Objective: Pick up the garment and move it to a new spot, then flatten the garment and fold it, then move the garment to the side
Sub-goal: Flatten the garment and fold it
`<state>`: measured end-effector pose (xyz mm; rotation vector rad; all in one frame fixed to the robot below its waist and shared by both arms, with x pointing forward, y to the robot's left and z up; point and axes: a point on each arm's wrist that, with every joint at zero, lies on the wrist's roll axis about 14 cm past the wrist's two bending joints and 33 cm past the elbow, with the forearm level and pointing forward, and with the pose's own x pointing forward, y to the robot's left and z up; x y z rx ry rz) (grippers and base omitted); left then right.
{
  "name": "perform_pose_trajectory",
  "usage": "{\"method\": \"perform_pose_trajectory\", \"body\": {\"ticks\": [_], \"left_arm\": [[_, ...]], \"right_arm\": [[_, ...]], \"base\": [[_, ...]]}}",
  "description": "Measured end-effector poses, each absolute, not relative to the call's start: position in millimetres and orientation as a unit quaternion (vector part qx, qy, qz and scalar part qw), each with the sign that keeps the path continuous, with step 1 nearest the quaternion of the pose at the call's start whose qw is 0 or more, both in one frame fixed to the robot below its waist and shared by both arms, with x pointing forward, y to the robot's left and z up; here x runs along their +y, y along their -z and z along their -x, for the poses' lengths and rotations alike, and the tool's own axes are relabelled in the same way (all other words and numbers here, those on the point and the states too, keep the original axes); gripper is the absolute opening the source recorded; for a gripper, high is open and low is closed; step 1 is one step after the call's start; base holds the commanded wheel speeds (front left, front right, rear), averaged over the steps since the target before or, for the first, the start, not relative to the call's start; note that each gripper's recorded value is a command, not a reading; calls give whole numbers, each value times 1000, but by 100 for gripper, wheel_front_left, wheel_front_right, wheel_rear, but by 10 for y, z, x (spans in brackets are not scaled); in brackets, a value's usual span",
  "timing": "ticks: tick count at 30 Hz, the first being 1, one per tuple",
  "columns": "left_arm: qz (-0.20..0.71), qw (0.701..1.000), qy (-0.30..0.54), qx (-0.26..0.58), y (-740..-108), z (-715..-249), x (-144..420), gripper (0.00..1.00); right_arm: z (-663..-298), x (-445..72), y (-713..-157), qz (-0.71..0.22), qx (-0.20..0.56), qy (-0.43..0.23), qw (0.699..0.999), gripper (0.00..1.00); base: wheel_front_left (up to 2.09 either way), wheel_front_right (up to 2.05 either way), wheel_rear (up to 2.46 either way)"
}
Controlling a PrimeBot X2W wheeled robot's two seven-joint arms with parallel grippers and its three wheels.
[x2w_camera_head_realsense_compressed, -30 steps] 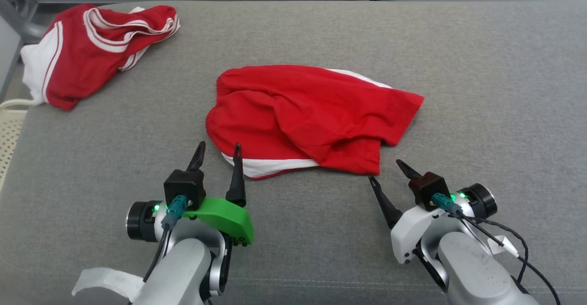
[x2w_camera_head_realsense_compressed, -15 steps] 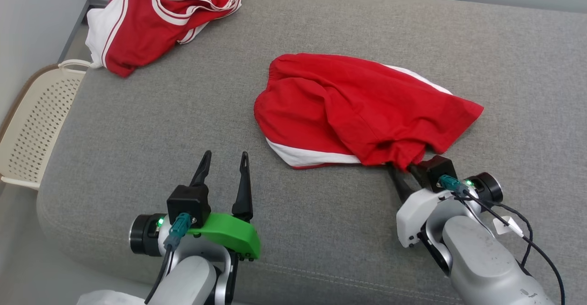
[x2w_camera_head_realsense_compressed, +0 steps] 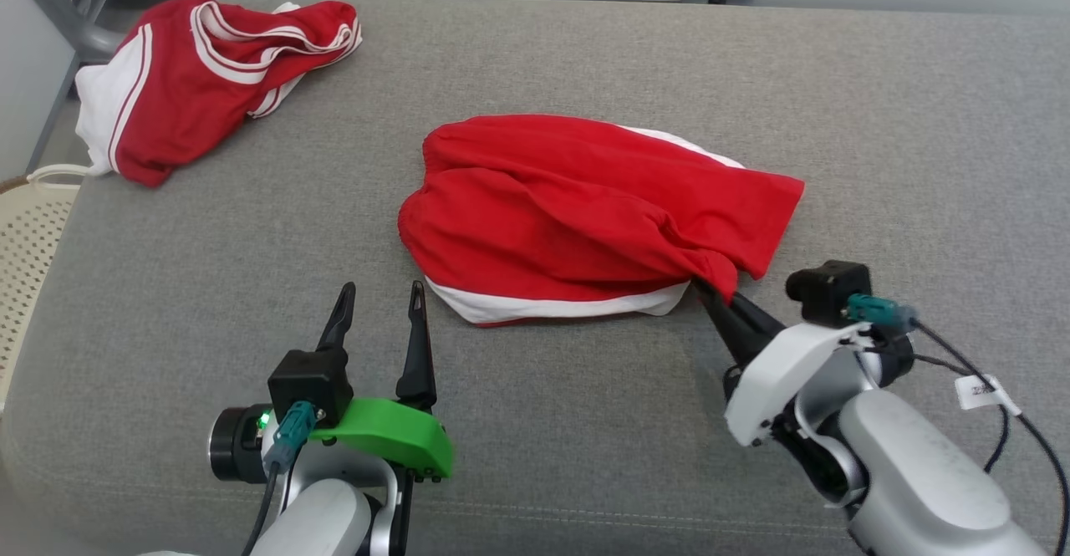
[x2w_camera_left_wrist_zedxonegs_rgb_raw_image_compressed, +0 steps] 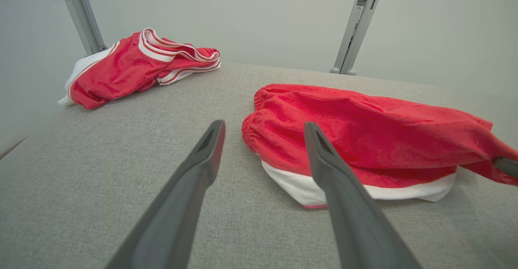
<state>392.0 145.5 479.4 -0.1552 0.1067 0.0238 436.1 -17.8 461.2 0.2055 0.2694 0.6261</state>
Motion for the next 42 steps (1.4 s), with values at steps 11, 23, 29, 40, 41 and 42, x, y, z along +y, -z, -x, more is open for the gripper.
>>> {"method": "perform_pose_trajectory", "body": {"ticks": [11,23,29,40,41,42], "left_arm": [[86,996,-16,28,-4957,-3938,1486,100],[89,995,-25,30,-4933,-3978,1553,100],[89,995,-28,34,-4893,-4009,1575,100],[82,994,-41,66,-4654,-3973,1655,100],[82,994,-37,67,-4646,-3977,1631,100],[82,994,-32,67,-4639,-3983,1605,100]], "right_arm": [[-4323,-649,-5334,-145,125,-296,936,0],[-5016,-918,-4999,-128,214,-219,943,0],[-5544,-1197,-4658,-128,261,-148,945,0],[-5878,-1022,-4202,-96,298,-139,940,100],[-5873,-1023,-4210,-95,295,-141,940,100],[-5868,-1039,-4224,-96,292,-143,941,100]], "base": [[0,0,0],[0,0,0],[0,0,0],[0,0,0],[0,0,0],[0,0,0]]}}
